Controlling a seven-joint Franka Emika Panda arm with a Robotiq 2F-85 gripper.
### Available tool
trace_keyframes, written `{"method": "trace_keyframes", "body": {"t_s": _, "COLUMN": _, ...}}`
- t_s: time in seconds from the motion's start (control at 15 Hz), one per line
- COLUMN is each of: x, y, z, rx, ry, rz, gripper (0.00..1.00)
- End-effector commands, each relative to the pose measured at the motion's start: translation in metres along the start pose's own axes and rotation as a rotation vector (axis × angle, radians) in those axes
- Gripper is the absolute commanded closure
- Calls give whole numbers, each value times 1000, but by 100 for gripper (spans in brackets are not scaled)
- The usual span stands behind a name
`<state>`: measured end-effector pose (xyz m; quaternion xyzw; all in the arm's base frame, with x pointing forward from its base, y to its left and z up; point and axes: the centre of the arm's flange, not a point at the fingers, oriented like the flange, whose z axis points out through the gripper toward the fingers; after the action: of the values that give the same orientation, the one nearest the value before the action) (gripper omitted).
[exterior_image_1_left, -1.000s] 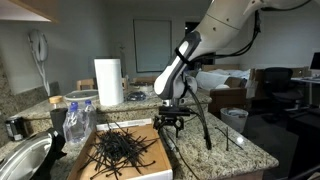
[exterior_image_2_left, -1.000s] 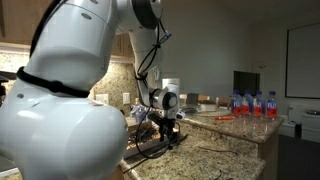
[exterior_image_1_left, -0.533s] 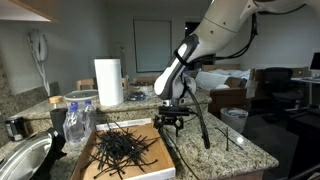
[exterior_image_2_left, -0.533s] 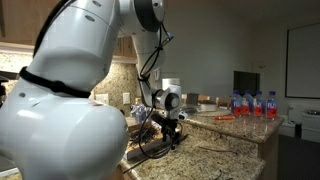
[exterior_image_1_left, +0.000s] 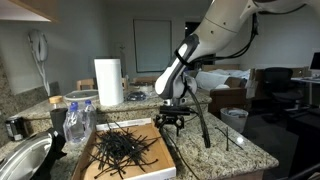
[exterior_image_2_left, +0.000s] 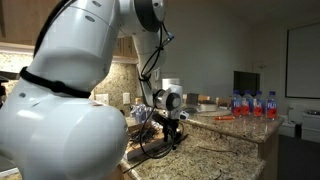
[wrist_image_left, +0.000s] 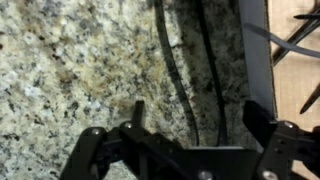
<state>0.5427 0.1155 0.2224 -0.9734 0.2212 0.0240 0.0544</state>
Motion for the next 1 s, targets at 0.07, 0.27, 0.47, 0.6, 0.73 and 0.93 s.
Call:
{"method": "trace_keyframes", "body": {"t_s": 0.07, "x": 2, "y": 21, "z": -17, "rx": 16, "ry": 39, "rz": 44, "gripper": 0}}
{"method": "trace_keyframes", "body": {"t_s": 0.27, "x": 8, "y": 23, "z": -9, "rx": 11, "ry": 28, "rz": 47, "gripper": 0}}
{"method": "trace_keyframes", "body": {"t_s": 0.47, "x": 6, "y": 22, "z": -2, "rx": 11, "ry": 12, "rz": 41, "gripper": 0}}
{"method": "trace_keyframes", "body": {"t_s": 0.6, "x": 4, "y": 18, "z": 3, "rx": 6, "ry": 6, "rz": 32, "gripper": 0}}
{"method": "trace_keyframes", "body": {"t_s": 0.73, "x": 4, "y": 11, "z": 7, "rx": 2, "ry": 0, "rz": 18, "gripper": 0}}
{"method": "trace_keyframes", "body": {"t_s": 0.93, "x": 3, "y": 4, "z": 10, "rx": -8, "ry": 2, "rz": 2, "gripper": 0}}
